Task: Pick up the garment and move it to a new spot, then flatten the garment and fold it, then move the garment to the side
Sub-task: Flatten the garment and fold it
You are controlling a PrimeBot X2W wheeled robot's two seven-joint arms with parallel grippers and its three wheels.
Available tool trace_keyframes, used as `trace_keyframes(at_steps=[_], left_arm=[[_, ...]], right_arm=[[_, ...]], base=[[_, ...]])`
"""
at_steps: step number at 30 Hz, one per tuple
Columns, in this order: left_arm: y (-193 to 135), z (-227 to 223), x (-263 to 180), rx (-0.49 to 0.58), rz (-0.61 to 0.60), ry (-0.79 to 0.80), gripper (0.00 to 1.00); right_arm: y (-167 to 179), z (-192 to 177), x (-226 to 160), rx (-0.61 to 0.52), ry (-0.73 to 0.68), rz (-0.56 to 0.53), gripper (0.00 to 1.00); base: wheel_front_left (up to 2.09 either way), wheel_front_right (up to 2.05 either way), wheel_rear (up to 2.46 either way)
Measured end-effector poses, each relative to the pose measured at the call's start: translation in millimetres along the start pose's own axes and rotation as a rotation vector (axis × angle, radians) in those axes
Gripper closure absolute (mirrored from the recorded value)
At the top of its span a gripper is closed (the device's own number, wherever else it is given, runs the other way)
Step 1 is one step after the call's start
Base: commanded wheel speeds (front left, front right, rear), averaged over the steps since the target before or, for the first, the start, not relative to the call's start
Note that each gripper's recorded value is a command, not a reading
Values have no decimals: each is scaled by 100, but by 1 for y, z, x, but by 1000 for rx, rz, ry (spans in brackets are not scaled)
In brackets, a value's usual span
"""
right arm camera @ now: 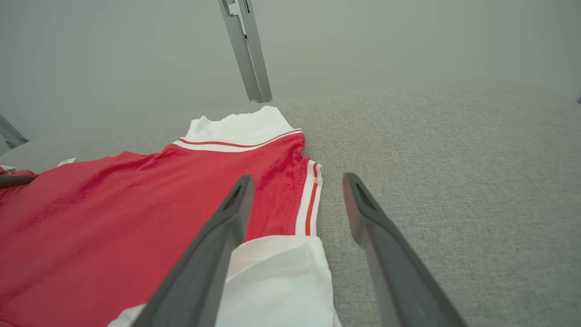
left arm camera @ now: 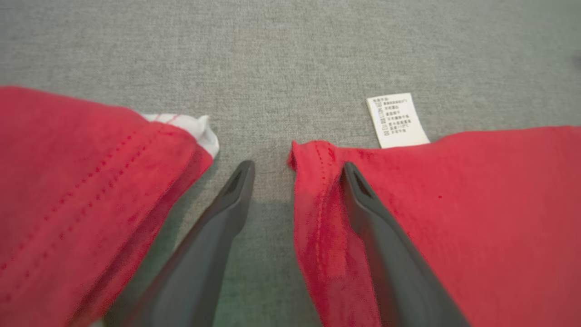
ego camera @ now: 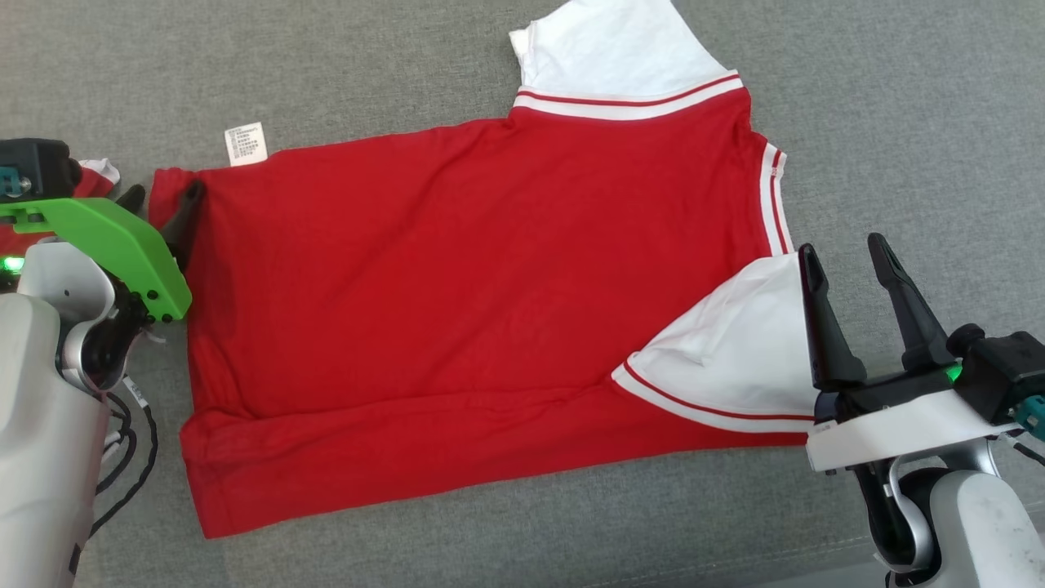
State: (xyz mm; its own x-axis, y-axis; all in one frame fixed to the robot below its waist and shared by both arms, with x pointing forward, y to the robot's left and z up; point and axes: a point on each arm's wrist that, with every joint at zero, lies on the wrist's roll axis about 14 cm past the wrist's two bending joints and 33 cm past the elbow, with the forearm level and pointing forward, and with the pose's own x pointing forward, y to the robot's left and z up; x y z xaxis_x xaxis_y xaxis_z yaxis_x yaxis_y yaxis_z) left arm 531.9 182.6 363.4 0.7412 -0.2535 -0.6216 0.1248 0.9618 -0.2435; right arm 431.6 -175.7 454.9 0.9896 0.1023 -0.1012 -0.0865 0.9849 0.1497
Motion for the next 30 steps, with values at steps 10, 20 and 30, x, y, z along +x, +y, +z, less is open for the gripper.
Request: trace_keyframes(at_steps=[10,20,30], left_arm=[[3,3,6,-9,-3,-4,100],[-3,11,7,11,-20,-34,100],[-4,11,14,20,-29,-51,100]], right_arm=[[-31,16,31,-41,-36,-19,0],[-27,24,104,-39,-12,62,0],[6,-5,179,-18,121,162,0]], base=[[0,0,0],[0,0,0],[0,0,0]])
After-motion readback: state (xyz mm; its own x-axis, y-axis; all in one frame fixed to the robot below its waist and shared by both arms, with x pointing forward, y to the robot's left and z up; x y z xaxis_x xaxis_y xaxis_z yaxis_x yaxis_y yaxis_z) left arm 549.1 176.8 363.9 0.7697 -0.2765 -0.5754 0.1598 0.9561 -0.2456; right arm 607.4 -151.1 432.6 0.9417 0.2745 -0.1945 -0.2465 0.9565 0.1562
